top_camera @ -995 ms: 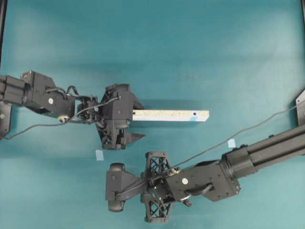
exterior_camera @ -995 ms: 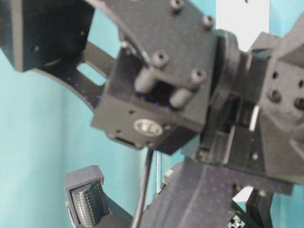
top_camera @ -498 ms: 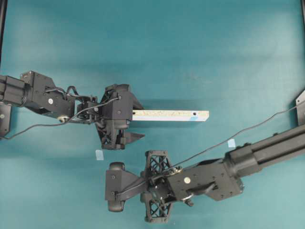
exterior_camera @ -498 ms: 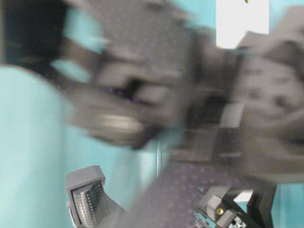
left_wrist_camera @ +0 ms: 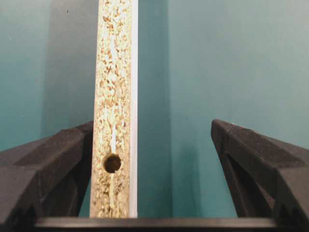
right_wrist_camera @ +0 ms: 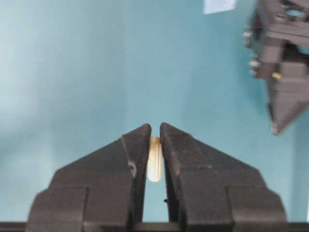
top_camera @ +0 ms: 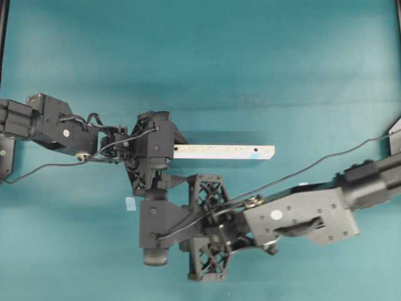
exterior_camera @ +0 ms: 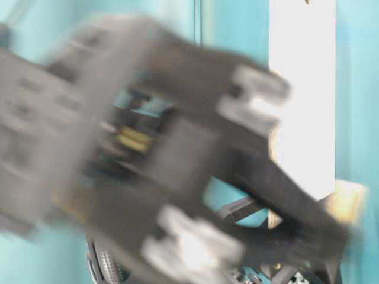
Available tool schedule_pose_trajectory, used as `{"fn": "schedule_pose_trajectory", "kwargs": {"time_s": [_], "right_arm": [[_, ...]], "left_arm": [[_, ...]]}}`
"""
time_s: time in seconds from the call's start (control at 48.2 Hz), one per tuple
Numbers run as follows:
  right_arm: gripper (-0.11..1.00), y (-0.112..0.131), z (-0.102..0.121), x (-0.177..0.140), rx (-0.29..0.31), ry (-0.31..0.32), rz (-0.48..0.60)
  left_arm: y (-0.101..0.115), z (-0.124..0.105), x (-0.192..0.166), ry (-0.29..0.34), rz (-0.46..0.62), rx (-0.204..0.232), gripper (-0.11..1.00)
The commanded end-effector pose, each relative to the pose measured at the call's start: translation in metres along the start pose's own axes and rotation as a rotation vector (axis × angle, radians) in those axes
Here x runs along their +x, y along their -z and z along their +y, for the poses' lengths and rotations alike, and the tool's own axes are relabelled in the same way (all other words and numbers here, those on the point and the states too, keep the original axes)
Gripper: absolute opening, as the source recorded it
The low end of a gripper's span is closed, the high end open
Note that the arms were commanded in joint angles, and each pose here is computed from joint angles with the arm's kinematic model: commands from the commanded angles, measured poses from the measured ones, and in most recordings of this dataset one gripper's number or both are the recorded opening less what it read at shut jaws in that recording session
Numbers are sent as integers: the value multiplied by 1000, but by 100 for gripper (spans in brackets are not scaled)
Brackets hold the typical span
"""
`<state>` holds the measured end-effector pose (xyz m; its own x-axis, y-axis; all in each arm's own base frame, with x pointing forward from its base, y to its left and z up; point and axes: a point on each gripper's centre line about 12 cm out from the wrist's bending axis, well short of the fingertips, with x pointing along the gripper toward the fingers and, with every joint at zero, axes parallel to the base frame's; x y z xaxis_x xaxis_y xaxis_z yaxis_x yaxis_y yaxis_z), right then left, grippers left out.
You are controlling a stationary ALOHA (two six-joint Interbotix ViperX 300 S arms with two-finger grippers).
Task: Insert the rod into the hole on the wooden board.
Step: 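Lift the peg with right gripper and carry it over the board's hole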
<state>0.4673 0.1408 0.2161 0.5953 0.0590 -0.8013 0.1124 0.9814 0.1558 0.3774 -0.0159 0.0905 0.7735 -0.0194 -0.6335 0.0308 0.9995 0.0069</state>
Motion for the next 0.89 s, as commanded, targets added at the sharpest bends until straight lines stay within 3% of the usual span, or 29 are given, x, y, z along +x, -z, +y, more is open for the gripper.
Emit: {"fn": "schedule_pose_trajectory", "kwargs": {"time_s": [0.0,0.373,0.663,0.871], "right_arm": [[12,-13,-1,-30,-24,-24,-90],[12,1,-31,-61,-21,-149,-313],[12,23,-72,-73,-21,-132,-371],[12,37,-102,-80,-2,-129,-439]], "left_arm": [[-8,-2,-3,5,-25,5,99],[-3,17,-3,-35,-12,-17,99],[-3,23,-3,-46,-10,-24,98],[-3,9,-3,-19,-10,-2,85]]}}
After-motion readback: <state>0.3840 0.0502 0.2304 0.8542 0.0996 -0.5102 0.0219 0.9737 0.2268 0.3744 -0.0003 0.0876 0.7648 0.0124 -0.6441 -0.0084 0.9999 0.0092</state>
